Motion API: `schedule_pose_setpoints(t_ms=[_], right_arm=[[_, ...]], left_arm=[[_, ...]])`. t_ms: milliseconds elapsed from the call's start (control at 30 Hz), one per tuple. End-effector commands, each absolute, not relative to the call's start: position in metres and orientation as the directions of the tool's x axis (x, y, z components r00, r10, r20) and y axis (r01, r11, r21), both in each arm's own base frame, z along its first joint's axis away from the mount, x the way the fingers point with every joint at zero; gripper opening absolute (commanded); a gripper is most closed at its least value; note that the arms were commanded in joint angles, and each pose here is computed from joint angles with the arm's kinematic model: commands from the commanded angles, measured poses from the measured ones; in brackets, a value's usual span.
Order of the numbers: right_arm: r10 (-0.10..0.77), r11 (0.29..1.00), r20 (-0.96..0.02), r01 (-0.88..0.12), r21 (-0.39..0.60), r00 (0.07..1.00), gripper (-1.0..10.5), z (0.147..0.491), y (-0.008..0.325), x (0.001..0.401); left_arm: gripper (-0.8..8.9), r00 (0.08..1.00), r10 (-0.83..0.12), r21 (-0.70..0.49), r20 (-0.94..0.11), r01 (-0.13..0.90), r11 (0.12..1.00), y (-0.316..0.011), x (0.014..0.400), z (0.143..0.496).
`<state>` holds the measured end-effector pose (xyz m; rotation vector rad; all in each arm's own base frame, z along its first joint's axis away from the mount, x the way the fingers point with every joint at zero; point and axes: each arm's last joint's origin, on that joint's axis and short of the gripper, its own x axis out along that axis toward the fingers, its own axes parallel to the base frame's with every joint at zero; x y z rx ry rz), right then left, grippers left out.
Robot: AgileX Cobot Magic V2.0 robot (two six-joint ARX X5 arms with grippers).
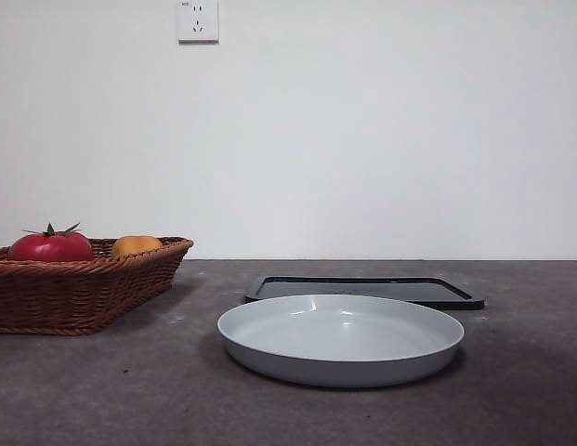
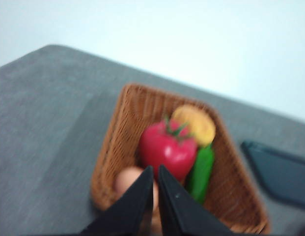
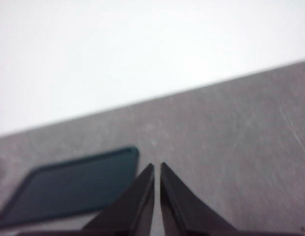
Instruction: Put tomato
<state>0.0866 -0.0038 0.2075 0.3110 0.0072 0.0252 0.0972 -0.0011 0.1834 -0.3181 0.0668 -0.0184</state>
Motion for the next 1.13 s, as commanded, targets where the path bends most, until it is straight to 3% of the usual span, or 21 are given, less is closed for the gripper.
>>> schedule_pose_setpoints(t_ms=[33,267,567,667,867,1133], right_arm=[[0.035,0.931,-0.004,-0.031,0.364,0.999,0.1,0.228,-0.003,0.084],[0.151,0.923,-0.065,-0.117,0.367,0.986,0.1,0.283,0.0,0.087],[0.387,0.869,-0.231,-0.269,0.414,0.893,0.1,0.316,0.006,0.111],[0.49,0.829,-0.274,-0.344,0.441,0.828,0.1,0.32,0.012,0.119],[0.592,0.782,-0.369,-0.399,0.478,0.717,0.1,0.318,0.03,0.133],[0.6,0.799,-0.53,-0.422,0.429,0.599,0.1,0.306,0.065,0.137]], left_arm=[[0.16,0.999,-0.027,-0.377,-0.021,0.017,0.926,-0.001,0.097,0.204],[0.16,0.996,-0.077,-0.398,-0.043,0.054,0.916,-0.002,0.103,0.261],[0.16,0.909,-0.363,-0.457,-0.203,0.24,0.857,-0.011,0.137,0.316],[0.16,0.853,-0.452,-0.492,-0.261,0.285,0.823,-0.016,0.151,0.32],[0.16,0.743,-0.581,-0.538,-0.333,0.355,0.764,-0.033,0.173,0.32],[0.16,0.58,-0.688,-0.543,-0.435,0.441,0.715,-0.063,0.175,0.305]])
